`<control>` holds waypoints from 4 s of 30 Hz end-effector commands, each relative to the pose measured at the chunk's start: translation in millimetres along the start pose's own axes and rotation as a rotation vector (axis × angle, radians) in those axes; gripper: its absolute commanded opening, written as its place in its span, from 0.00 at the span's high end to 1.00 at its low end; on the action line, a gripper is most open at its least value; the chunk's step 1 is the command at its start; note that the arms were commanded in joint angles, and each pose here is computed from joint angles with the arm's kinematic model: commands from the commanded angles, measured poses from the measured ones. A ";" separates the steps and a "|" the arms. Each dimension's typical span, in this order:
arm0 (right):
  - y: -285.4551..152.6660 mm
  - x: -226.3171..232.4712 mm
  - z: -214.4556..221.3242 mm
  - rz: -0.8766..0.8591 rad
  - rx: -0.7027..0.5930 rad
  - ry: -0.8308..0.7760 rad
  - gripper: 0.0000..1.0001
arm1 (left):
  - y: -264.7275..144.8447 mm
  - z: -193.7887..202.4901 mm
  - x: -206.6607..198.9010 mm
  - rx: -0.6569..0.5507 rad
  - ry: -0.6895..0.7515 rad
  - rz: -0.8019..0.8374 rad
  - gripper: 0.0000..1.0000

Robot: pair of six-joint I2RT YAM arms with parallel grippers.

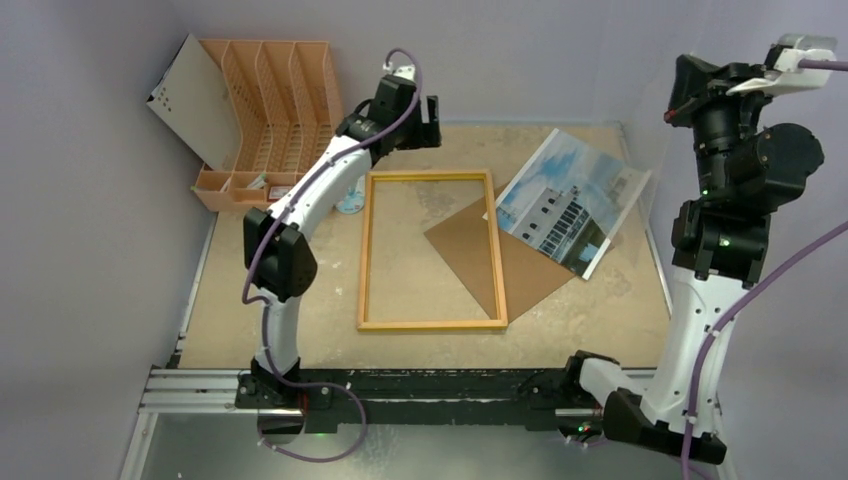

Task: Put the photo into the frame

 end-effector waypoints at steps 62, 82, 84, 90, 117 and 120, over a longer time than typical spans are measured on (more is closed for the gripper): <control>1.0 144.6 -30.4 -0.774 0.096 0.726 1.00 | -281.7 -83.2 -70.4 -0.579 -0.045 1.476 0.96; -76.1 161.6 28.7 -1.197 0.175 0.307 0.44 | -381.7 -138.3 -78.9 -0.787 0.048 1.329 1.00; -81.7 162.2 32.5 -1.223 0.185 0.317 0.52 | -381.1 -141.2 -77.6 -0.789 0.030 1.318 1.00; -89.3 163.4 28.7 -1.233 0.170 0.321 0.60 | -376.6 -141.0 -74.3 -0.777 0.036 1.289 1.00; -31.2 125.7 151.9 -0.696 0.493 0.702 1.00 | -146.6 19.7 125.0 -0.109 -0.207 0.022 0.11; -28.1 129.6 185.7 -0.628 0.604 0.775 1.00 | -123.8 68.3 142.5 0.001 -0.211 -0.025 0.16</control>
Point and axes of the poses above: each gripper's point midway between its finger pads, its own y axis out along the fingers, its own x axis along the line the jaws close on, z = x × y, the point moved 3 cm from there along -y, back along the fingers, and after that the axes turned 1 degree about y, right-handed, at the moved point
